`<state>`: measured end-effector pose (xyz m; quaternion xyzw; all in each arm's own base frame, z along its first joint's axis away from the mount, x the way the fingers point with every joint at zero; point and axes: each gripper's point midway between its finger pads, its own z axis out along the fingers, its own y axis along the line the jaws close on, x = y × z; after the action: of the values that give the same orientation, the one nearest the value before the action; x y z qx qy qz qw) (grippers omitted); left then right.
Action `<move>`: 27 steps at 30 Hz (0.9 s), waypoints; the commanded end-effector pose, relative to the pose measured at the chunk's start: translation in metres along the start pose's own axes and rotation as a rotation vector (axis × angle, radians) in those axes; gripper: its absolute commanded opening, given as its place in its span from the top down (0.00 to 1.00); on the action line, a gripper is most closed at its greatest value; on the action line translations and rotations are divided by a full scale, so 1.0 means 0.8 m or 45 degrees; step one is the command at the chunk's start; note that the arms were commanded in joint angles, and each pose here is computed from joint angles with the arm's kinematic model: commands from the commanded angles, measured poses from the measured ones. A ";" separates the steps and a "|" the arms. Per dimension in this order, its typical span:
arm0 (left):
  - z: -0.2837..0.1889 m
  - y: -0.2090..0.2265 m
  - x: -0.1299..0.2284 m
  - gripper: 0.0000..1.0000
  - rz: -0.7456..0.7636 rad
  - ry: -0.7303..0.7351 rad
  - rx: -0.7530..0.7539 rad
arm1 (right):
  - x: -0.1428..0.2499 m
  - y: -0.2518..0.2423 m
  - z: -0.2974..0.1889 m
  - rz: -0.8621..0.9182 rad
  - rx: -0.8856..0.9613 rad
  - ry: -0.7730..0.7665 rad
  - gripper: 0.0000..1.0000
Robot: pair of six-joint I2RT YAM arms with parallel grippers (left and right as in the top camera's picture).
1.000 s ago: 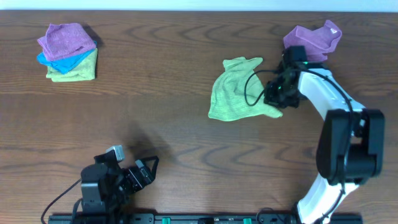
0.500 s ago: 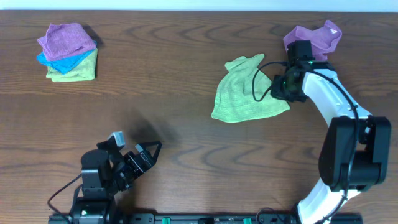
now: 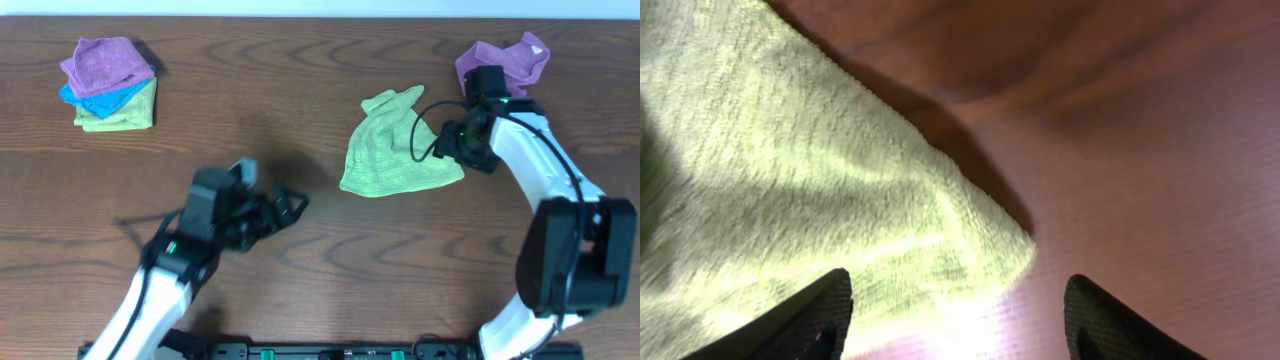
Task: Fold the cloth
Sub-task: 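Reach the left gripper to the cloth's left edge and grasp it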
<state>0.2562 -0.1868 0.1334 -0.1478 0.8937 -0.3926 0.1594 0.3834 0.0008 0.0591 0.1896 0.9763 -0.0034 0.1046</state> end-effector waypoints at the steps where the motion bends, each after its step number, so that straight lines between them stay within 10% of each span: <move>1: 0.030 -0.016 -0.015 0.04 0.015 0.053 -0.052 | 0.003 -0.007 -0.025 0.086 -0.056 0.005 0.31; 27: 0.191 -0.021 -0.015 0.04 0.007 0.296 -0.103 | 0.023 -0.024 -0.030 0.156 -0.213 0.168 0.30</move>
<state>0.3280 -0.2902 0.0646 -0.0985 0.9144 -0.3893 0.0514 0.3559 -0.0102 0.0778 0.2459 0.9634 0.0904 0.0564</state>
